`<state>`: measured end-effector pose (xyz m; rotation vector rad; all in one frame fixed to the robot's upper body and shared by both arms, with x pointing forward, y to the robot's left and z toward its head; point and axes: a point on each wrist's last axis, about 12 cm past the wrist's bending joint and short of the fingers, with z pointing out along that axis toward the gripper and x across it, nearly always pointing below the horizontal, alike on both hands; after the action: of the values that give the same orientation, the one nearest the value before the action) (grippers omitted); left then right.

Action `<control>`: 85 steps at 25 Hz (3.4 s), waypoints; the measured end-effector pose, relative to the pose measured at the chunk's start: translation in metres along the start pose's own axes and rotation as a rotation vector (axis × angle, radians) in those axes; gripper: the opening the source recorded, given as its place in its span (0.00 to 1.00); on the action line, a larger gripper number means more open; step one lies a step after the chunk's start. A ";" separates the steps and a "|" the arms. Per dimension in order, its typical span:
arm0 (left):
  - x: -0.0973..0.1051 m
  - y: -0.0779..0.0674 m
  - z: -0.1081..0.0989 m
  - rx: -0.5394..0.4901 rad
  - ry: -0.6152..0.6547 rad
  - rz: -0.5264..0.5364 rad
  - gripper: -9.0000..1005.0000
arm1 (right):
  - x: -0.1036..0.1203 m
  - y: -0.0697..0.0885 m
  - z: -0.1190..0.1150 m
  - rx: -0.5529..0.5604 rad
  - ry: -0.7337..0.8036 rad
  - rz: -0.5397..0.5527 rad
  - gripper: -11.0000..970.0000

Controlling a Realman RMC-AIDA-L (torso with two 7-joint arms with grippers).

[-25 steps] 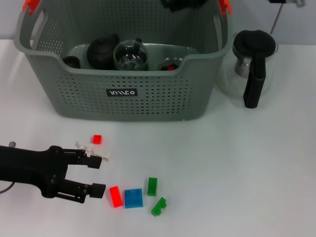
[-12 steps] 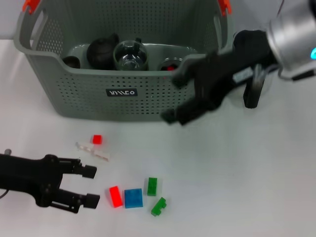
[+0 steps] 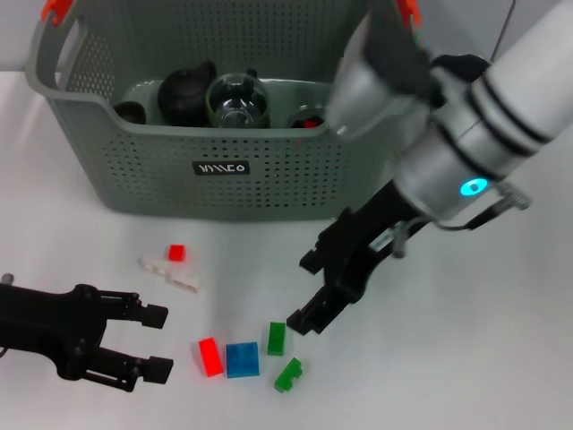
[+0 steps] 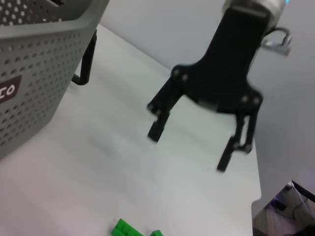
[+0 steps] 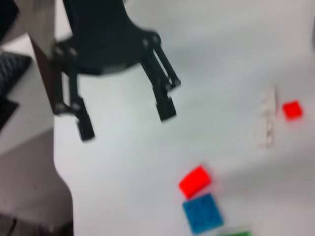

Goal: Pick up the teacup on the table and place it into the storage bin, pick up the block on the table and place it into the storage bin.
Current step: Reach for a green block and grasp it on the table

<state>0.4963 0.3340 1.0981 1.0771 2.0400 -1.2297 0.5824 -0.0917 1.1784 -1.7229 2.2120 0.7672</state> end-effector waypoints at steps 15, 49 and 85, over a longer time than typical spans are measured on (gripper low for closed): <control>0.000 0.001 0.000 -0.004 0.008 -0.012 0.88 | -0.022 0.004 0.054 0.124 0.158 -0.123 0.96; 0.004 0.000 0.001 -0.012 -0.003 -0.001 0.87 | -0.016 0.012 0.095 0.192 0.165 -0.199 0.95; 0.001 0.002 0.002 -0.017 -0.004 0.003 0.87 | -0.012 0.014 0.100 0.178 0.187 -0.235 0.57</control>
<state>0.4973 0.3332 1.0950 1.0686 2.0415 -1.2105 0.5592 -0.0260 1.1048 -1.9846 2.0641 0.3564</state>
